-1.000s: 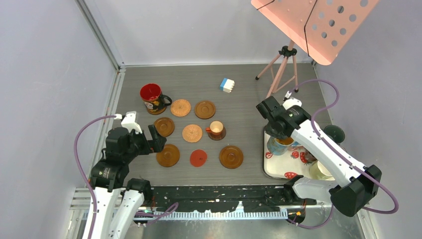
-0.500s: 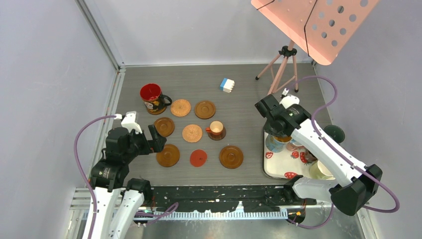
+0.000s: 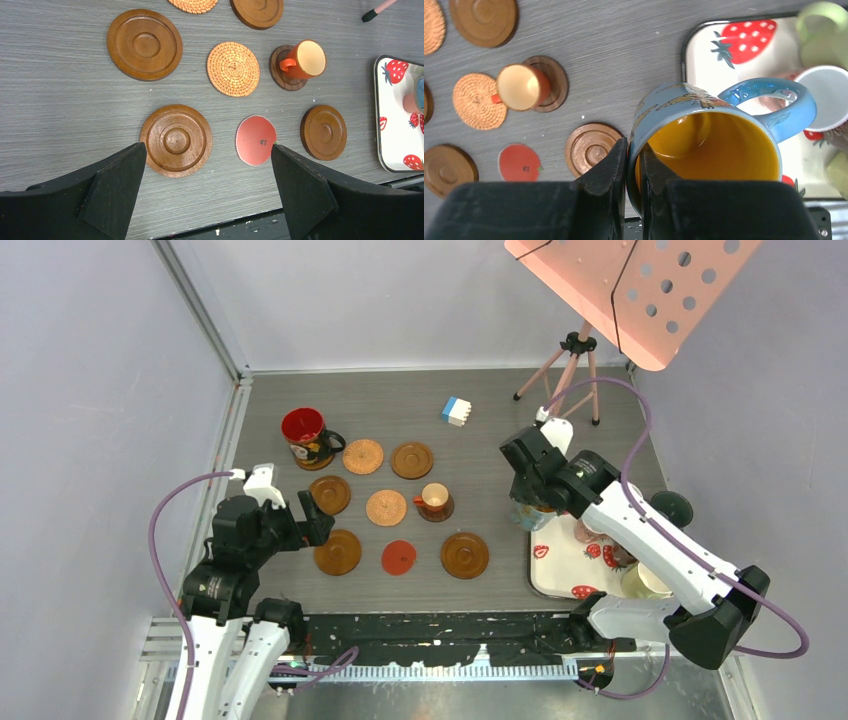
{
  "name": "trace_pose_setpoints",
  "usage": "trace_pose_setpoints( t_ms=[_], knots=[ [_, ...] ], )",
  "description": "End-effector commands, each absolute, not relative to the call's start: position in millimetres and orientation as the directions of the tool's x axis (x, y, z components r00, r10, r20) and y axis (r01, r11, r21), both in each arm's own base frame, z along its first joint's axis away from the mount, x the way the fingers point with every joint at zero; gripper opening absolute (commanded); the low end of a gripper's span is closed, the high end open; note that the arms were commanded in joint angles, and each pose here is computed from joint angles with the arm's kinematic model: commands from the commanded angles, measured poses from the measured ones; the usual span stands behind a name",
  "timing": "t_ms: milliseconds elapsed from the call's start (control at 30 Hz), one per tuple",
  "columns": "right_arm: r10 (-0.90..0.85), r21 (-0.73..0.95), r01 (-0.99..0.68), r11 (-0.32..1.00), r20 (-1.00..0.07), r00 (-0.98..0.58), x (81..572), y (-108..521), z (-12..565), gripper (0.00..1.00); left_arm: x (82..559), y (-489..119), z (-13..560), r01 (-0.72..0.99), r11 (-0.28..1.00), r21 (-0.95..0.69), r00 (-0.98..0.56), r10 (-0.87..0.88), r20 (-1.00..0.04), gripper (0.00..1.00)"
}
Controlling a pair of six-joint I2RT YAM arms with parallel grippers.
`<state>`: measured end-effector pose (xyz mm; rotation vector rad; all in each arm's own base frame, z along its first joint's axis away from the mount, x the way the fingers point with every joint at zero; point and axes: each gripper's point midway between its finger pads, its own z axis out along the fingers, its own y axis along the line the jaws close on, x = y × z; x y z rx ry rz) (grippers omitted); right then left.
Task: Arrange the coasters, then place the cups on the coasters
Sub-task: Pick up the cup from the tray.
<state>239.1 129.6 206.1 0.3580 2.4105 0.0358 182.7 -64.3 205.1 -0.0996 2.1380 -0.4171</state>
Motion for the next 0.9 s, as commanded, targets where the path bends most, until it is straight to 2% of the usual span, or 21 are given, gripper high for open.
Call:
trace_pose_setpoints(
  t_ms=[0, 167, 233, 367, 667, 867],
  knots=[
    [0.233, 0.242, 0.074, 0.968, -0.740, -0.631, 263, 165, 258, 0.05, 185, -65, 211, 0.091, 0.937, -0.337, -0.544, -0.237, -0.805, 1.00],
    [0.121, 0.284, -0.190, 0.940, -0.796, -0.593, 264, 208, 283, 0.05, 185, -65, 211, 0.091, 0.937, -0.338, -0.548, -0.236, -0.803, 1.00],
    [0.039, 0.263, -0.338, 0.904, -0.836, -0.548, 263, 227, 294, 0.05, 185, -65, 211, 0.091, 0.937, -0.338, -0.546, -0.237, -0.804, 1.00],
    [-0.069, 0.171, -0.505, 0.846, -0.903, -0.423, 265, 252, 319, 0.06, 185, -65, 211, 0.093, 0.936, -0.338, -0.545, -0.236, -0.804, 1.00],
    [-0.244, -0.028, -0.659, 0.752, -0.940, -0.238, 282, 289, 343, 0.05, 185, -65, 211, 0.092, 0.937, -0.337, -0.544, -0.236, -0.806, 1.00],
    [-0.331, -0.211, -0.708, 0.674, -0.943, -0.033, 294, 302, 366, 0.05, 185, -65, 210, 0.091, 0.937, -0.338, -0.548, -0.236, -0.803, 1.00]
  ],
)
